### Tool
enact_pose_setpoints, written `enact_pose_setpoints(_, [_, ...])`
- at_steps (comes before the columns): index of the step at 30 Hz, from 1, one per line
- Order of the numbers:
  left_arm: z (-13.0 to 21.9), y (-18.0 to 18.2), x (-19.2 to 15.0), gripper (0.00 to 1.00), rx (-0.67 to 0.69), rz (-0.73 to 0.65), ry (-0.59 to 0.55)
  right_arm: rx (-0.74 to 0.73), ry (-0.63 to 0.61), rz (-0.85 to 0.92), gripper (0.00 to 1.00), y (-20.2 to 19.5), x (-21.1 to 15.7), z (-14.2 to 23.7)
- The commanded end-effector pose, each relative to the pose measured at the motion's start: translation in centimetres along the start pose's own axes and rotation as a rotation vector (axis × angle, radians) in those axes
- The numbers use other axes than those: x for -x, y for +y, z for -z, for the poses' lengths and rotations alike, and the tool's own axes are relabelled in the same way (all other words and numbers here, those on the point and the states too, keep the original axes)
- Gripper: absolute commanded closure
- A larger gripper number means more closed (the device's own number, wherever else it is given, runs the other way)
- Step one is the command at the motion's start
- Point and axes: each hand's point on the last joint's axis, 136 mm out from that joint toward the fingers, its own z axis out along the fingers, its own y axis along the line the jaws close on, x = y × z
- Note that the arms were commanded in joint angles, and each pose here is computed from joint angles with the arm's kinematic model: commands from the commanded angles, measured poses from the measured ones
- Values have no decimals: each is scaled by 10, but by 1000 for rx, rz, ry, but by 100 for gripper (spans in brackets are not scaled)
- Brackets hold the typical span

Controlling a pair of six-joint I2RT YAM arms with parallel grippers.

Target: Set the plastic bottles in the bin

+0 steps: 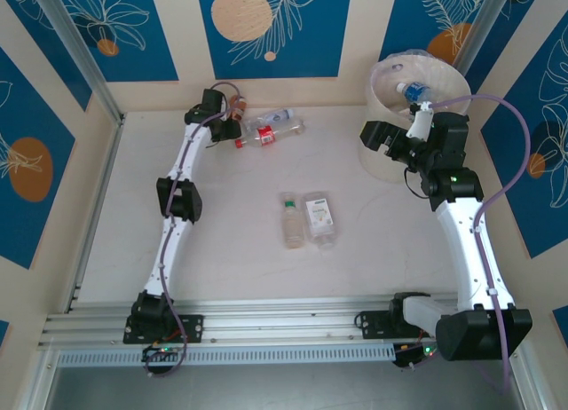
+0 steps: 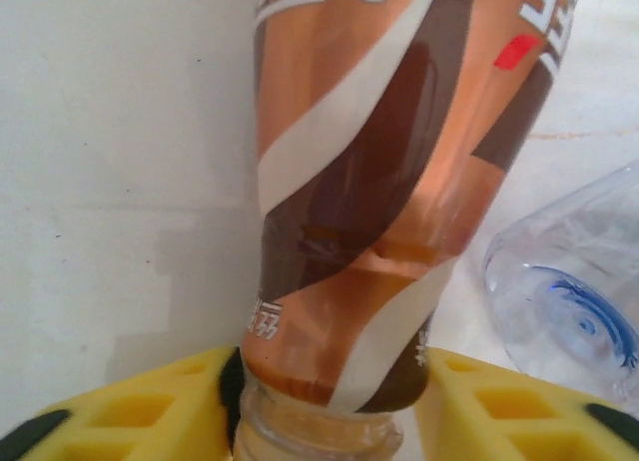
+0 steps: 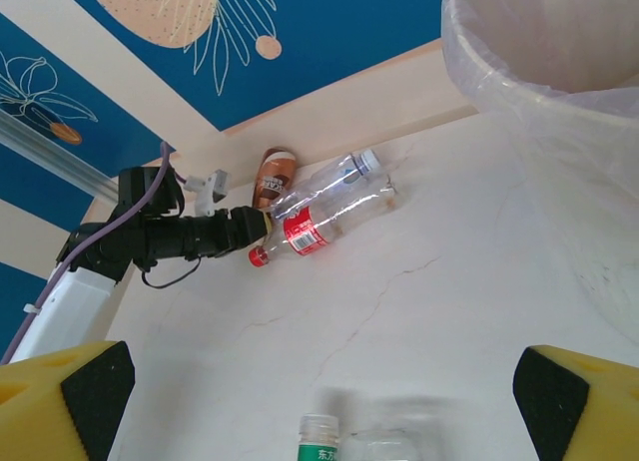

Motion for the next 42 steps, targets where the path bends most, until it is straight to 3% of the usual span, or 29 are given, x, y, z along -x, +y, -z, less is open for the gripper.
enact_pose_setpoints(1, [-1, -6, -13, 63, -48, -29, 52, -11, 8, 18, 0, -1, -5, 2])
enact_pose_setpoints(6, [6, -28, -15, 76, -130, -113, 61, -15, 11, 21, 1, -2, -6, 3])
enact_pose_setpoints(13, [19, -50, -28, 85, -164, -266, 107, -15, 11, 23, 0, -1, -6, 3])
enact_pose_setpoints(18, [28, -56, -39, 91, -184, -299, 150, -18, 13, 22, 1, -3, -7, 2])
enact_pose_setpoints(37, [74, -147, -94, 99, -324, -473, 281, -34, 42, 14, 0, -13, -19, -4])
enact_pose_setpoints(42, [97, -177, -97, 100, -380, -501, 265, -19, 56, -2, 0, -13, -23, -8])
